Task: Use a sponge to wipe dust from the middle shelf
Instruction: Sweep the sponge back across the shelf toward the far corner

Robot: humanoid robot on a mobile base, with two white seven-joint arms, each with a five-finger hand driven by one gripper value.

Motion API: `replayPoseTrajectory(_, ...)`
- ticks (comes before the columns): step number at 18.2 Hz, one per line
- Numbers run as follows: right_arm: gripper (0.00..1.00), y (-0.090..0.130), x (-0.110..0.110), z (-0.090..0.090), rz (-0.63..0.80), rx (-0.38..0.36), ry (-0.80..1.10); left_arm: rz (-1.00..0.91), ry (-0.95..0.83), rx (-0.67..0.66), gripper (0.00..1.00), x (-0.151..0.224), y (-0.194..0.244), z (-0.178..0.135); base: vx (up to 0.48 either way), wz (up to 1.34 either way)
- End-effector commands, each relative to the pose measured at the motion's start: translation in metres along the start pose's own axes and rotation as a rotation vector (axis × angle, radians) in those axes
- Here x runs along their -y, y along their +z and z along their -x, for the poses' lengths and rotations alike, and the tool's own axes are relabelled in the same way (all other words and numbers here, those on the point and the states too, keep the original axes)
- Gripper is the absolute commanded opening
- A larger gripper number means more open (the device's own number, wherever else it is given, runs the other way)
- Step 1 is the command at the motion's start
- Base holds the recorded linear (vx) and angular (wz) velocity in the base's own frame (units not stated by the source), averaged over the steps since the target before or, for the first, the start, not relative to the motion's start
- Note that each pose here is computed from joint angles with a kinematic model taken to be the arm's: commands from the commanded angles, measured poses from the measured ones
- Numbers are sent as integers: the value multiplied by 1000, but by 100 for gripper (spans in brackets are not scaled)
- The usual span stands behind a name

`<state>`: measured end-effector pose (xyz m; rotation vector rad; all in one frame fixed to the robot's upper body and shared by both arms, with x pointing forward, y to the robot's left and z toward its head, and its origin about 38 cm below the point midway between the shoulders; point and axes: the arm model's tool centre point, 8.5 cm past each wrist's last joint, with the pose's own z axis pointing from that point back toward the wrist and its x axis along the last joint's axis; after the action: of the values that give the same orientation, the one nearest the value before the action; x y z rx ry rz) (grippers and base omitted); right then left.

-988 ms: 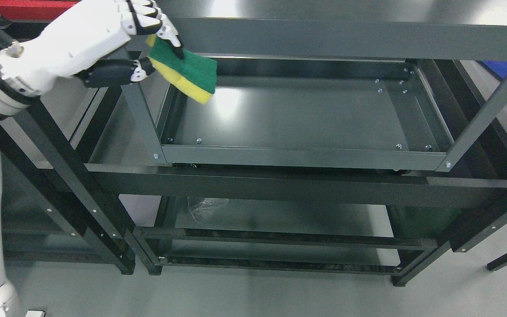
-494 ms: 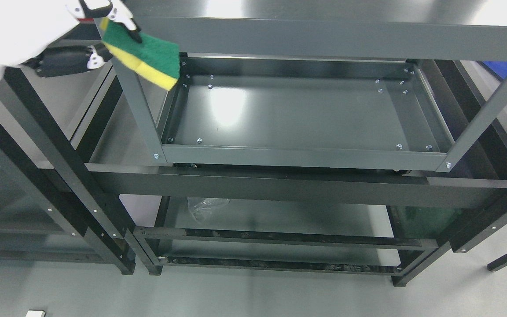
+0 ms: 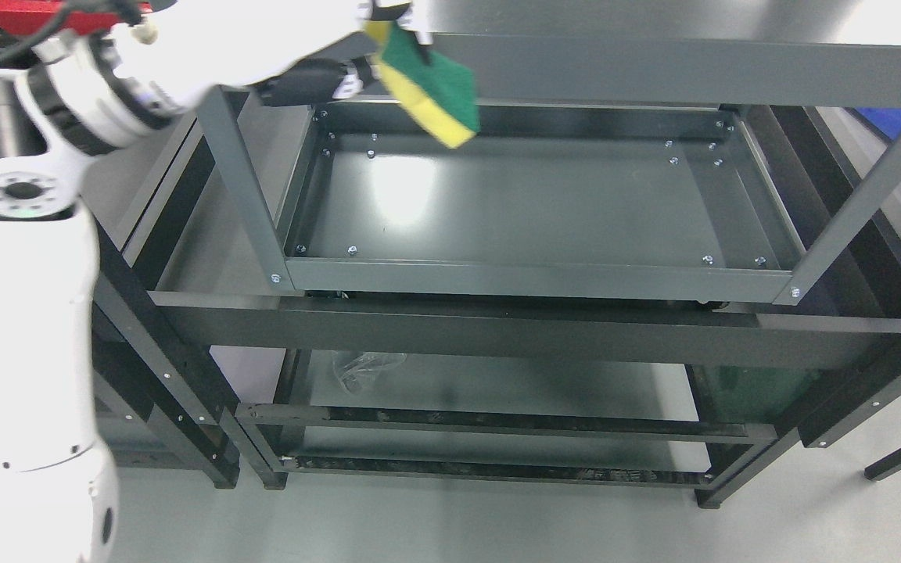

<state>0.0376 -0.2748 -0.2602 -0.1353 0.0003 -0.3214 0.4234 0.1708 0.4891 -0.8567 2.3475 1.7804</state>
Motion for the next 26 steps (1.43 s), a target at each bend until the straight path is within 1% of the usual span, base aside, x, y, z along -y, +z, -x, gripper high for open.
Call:
replayPoseTrajectory(1,100,0,10,-10,15,22,-3,50,28,279,0,42,-129,-78,0,0)
replayPoseTrajectory(2,100,0,10,-10,15,22,-3,33,35,302,0,42,-140,-83,0,0)
replayPoseTrajectory(3,100,0,10,-10,15,22,-3,26,60,294,0,45,-150,-88,0,0)
replayPoseTrajectory(9,100,0,10,-10,15,22,-3,72,178,201,0,90,-191,-117,0,0)
replayPoseTrajectory(12,100,0,10,-10,15,22,-3,120,227,213,0,118,-198,-142,0,0)
replayPoseTrajectory(15,100,0,10,-10,15,22,-3,145,256,223,0,134,-199,-156,0,0)
replayPoseTrajectory(17,100,0,10,-10,15,22,-3,161,273,225,0,141,-199,-158,0,0)
replayPoseTrajectory(20,100,0,10,-10,15,22,-3,130,335,226,0,139,-199,-160,0,0)
replayPoseTrajectory(21,100,0,10,-10,15,22,-3,125,393,231,0,142,-198,-163,0,0)
replayPoseTrajectory(23,100,0,10,-10,15,22,-3,134,559,226,0,167,-187,-178,0,0)
replayPoseTrajectory(24,100,0,10,-10,15,22,-3,141,688,183,0,192,-173,-189,0,0)
replayPoseTrajectory(26,100,0,10,-10,15,22,-3,124,861,96,2,226,-148,-200,0,0)
